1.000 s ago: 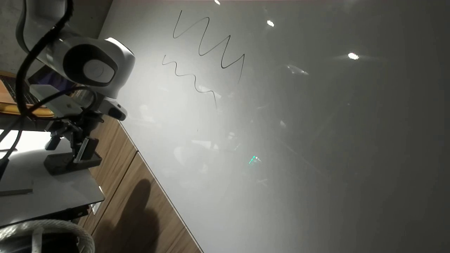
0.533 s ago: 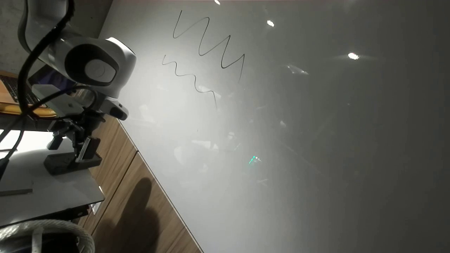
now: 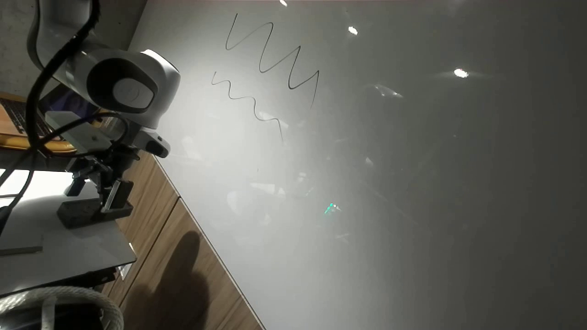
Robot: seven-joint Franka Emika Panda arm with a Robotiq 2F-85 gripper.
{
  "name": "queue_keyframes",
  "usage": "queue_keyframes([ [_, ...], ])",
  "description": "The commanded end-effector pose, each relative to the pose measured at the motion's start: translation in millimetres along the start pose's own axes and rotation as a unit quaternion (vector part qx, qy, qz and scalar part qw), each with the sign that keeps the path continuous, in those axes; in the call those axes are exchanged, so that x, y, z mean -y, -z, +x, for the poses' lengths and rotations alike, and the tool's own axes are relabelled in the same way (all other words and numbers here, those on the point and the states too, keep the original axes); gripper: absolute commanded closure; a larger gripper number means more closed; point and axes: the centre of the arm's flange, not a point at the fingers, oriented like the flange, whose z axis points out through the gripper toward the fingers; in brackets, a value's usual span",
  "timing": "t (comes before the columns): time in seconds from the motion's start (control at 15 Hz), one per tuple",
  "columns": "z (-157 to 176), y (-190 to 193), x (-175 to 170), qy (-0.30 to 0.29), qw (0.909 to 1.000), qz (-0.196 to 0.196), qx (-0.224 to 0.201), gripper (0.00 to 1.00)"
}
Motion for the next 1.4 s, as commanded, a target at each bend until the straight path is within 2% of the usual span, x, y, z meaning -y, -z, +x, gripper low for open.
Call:
queue_keyframes([
  [0.0,-54,-5,4,-0.001,0.9999,0.000,-0.012,0.00],
  [0.13,-54,-6,4,-0.001,0.9999,0.000,-0.011,0.26],
  [0.4,-54,-7,3,-0.001,0.9999,0.002,-0.011,0.58],
  [0.53,-55,-7,4,-0.001,0.9999,0.002,-0.011,0.70],
  [0.93,-58,3,6,0.001,0.9998,-0.004,-0.020,0.71],
  [1.33,-45,36,20,0.013,0.9986,-0.020,-0.048,0.71],
])
